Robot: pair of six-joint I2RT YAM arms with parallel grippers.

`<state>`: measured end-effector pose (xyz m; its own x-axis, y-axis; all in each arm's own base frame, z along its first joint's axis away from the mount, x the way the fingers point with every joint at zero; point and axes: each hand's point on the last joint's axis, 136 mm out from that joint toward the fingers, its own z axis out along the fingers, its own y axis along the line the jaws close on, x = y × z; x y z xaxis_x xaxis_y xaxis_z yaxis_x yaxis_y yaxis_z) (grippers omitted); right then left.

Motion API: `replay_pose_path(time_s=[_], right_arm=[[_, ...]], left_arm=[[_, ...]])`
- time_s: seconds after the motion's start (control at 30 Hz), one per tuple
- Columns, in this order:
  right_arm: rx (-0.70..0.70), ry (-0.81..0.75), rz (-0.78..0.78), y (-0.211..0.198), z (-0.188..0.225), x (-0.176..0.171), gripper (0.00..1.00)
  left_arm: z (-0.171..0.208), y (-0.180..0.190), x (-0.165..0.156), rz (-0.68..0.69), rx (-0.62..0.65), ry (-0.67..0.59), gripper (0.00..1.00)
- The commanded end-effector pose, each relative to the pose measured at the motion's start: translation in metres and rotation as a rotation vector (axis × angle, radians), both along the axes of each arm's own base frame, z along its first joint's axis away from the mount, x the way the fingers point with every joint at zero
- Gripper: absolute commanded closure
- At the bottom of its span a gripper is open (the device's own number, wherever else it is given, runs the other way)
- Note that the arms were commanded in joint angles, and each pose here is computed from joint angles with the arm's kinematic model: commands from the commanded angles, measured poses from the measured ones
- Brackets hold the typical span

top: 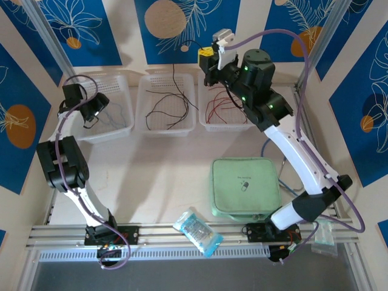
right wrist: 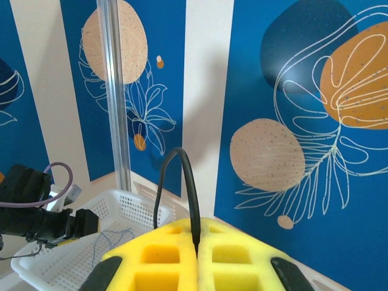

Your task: Untangle the cables

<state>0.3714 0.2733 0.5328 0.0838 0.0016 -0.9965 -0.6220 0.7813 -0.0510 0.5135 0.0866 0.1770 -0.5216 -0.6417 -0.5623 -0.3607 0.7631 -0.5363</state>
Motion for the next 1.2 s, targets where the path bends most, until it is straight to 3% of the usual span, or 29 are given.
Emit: replay_pose_path(time_s=[0.0, 0.23, 0.37, 0.63, 0.83, 1.03, 1.17], right_arm=[[0.050, -0.036, 0.015, 0.008, 0.020, 0.003, 1.00], [0.050, 0.034, 0.005, 0.032, 0.000, 0.040, 1.00], [0.012, 0.130, -0.008, 0.050, -0.037, 0.068, 1.00], [-0.188, 0.432, -0.039, 0.095, -0.206, 0.136, 1.00], [-0.357, 0.629, -0.093, 0.112, -0.316, 0.162, 1.00], [-0.475, 0.720, -0.125, 0.118, -0.389, 0.158, 1.00], [-0.492, 0.774, -0.129, 0.117, -0.411, 0.153, 1.00]], left_arm=[[0.044, -0.019, -0.002, -0.058, 0.054, -0.104, 0.26], [0.068, -0.075, -0.030, -0.182, 0.122, -0.166, 0.25], [0.064, -0.100, -0.048, -0.222, 0.123, -0.152, 0.24], [0.051, -0.128, -0.079, -0.271, 0.104, -0.121, 0.24], [0.046, -0.134, -0.098, -0.283, 0.093, -0.097, 0.23], [0.043, -0.132, -0.120, -0.270, 0.096, -0.088, 0.23], [0.038, -0.131, -0.129, -0.265, 0.097, -0.079, 0.23]])
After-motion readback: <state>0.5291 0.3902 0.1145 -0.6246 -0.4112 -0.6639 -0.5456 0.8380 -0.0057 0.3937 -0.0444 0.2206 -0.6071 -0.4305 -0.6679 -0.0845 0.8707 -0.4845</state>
